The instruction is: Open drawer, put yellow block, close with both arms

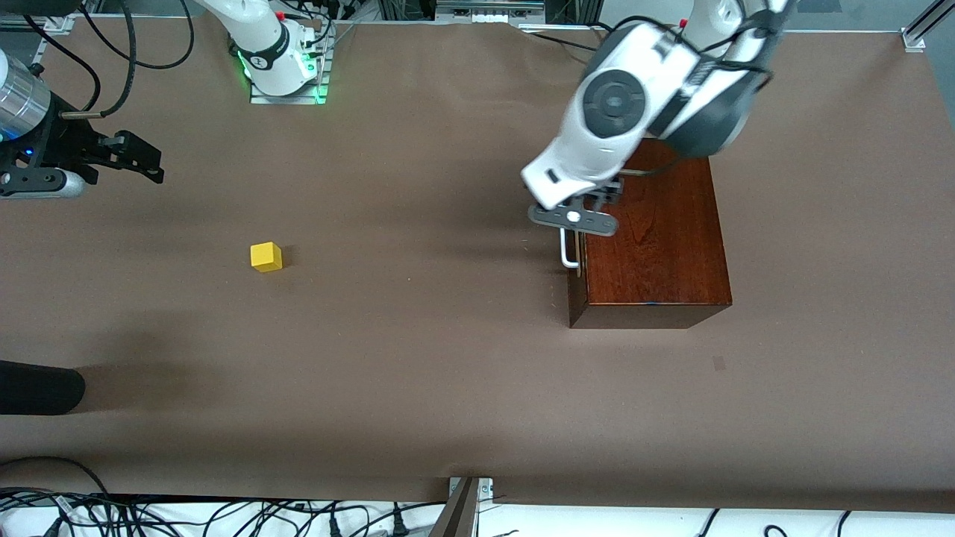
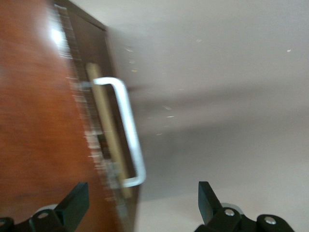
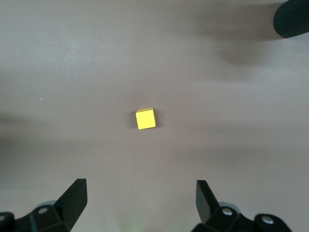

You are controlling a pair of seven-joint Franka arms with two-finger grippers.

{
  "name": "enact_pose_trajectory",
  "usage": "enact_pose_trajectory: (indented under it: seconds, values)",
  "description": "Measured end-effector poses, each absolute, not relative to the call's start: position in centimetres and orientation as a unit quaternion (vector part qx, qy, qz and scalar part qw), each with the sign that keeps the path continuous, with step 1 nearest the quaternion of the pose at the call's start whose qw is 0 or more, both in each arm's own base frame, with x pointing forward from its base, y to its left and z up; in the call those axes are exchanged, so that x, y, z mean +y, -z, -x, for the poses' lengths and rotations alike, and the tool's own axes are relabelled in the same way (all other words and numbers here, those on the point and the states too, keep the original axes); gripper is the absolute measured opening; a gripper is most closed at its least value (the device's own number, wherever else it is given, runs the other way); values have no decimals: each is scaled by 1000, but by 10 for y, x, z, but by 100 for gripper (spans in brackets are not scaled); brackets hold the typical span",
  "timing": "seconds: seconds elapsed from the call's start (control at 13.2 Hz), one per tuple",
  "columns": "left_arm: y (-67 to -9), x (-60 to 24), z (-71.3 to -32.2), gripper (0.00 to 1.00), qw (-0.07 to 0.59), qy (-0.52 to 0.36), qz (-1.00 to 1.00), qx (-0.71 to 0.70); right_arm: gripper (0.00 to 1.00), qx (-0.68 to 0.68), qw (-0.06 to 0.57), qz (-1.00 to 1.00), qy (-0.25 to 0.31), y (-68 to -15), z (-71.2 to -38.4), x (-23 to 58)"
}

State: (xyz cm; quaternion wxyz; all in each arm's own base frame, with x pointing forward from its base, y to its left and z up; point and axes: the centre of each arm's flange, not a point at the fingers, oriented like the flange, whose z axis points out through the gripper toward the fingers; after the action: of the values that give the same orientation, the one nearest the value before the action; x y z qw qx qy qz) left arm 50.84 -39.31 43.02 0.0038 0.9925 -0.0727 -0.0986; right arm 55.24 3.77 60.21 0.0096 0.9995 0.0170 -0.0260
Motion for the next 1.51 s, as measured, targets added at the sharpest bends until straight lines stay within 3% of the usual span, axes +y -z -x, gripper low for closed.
enact_pose_trajectory:
  seconds: [0.53, 1.51]
  values:
    - [-362, -439, -484, 100, -64, 88, -991, -74, 100, 17, 10, -999, 26, -602, -552, 38]
    - [-280, -443, -471, 100, -177, 49, -982, -46, 100, 15, 11, -999, 29, -596, -557, 36]
